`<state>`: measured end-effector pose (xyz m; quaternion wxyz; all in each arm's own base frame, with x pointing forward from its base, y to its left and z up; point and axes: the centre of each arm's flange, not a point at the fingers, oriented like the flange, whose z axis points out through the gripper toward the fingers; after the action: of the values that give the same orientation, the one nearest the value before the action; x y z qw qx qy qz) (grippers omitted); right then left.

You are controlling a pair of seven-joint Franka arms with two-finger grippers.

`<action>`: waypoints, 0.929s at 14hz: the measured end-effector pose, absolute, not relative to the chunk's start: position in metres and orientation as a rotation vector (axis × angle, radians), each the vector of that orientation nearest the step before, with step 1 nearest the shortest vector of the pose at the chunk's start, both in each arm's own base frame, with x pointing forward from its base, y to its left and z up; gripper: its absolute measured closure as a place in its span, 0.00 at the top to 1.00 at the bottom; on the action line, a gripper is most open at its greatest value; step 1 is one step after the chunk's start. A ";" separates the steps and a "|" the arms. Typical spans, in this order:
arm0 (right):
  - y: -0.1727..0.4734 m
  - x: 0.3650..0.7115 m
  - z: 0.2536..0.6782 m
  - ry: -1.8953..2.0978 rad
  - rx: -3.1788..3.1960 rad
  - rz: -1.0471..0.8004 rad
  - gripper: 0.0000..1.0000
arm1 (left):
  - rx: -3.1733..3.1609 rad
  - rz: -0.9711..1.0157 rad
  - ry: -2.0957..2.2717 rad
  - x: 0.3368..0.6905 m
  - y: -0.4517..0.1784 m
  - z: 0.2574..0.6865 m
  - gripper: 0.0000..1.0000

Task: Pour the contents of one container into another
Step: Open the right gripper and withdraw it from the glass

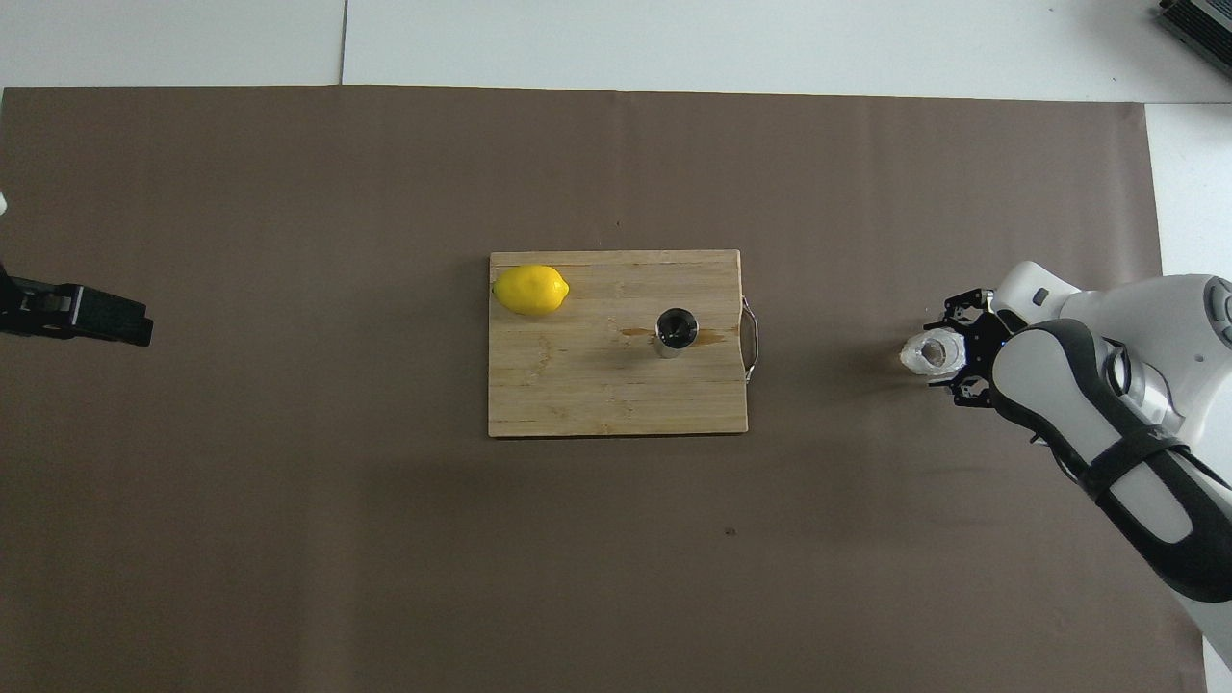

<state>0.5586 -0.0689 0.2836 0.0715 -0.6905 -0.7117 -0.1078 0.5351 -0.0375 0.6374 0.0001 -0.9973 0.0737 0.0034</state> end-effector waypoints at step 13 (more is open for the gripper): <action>-0.033 0.561 0.388 -1.881 -2.354 -0.410 1.00 | -3.133 0.011 0.232 0.535 -0.038 0.637 1.00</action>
<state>0.5612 -0.0333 0.3881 0.0504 -0.7731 -0.6178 -0.1347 0.5351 -0.0375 0.6374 0.0001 -0.9973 0.0737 0.0034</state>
